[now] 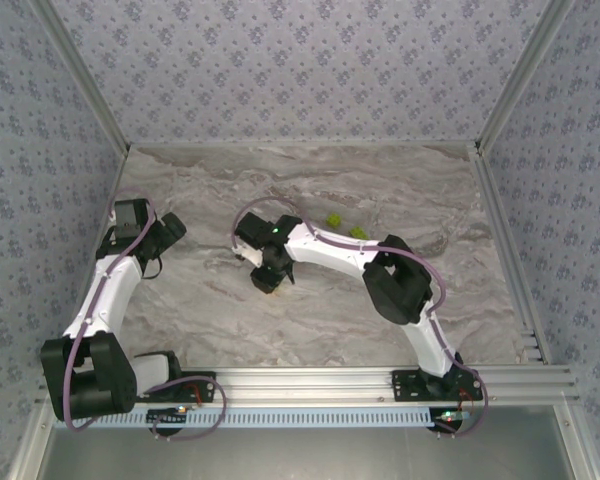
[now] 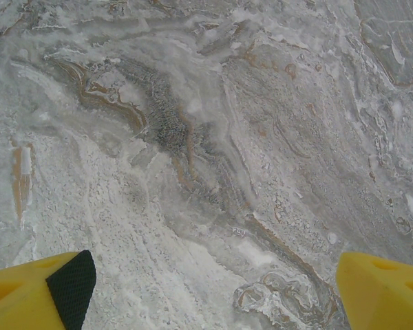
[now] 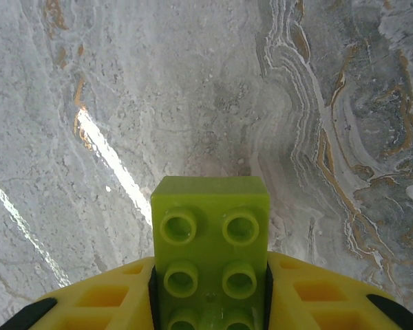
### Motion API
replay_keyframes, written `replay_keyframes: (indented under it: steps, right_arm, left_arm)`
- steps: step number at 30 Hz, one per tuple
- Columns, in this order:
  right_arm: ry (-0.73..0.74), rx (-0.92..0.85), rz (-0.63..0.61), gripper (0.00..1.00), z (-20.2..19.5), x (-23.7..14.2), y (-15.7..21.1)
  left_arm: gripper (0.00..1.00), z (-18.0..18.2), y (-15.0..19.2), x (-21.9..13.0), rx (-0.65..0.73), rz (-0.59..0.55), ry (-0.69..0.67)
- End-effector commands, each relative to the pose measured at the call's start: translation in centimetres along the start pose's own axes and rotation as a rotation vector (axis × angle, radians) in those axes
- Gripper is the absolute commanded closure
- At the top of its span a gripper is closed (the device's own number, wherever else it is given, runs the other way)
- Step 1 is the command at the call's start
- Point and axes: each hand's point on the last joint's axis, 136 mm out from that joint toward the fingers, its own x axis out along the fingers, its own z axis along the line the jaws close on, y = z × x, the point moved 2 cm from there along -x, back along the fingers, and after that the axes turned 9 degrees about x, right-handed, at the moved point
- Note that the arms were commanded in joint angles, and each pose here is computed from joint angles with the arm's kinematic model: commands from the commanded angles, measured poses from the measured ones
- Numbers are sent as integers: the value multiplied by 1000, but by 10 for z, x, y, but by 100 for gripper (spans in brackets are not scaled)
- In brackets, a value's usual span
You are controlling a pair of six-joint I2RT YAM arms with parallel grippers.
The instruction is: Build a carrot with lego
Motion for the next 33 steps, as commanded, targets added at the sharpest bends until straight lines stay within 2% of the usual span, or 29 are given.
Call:
replay_keyframes:
  steps: [1, 9, 13, 19, 23, 27, 33]
  right_arm:
    - [7, 16, 121, 61, 0, 37, 22]
    - [46, -11, 198, 61, -7, 49, 40]
    - [52, 37, 158, 61, -12, 39, 33]
    - [169, 377, 70, 61, -70, 8, 6]
    - [196, 485, 41, 61, -95, 3, 0]
    - [210, 512, 54, 61, -104, 5, 3]
    - [200, 465, 72, 61, -100, 8, 9]
  left_arm:
    - [8, -5, -7, -3, -5, -22, 23]
    - [8, -4, -6, -2, -5, -21, 22]
    - [8, -4, -6, -2, -4, -21, 21]
    - [8, -4, -5, -2, -6, -19, 22]
    - [8, -4, -5, -3, -6, -17, 21]
    - [8, -4, -5, -4, -3, -19, 24]
    - [8, -4, -5, -2, -6, -17, 24]
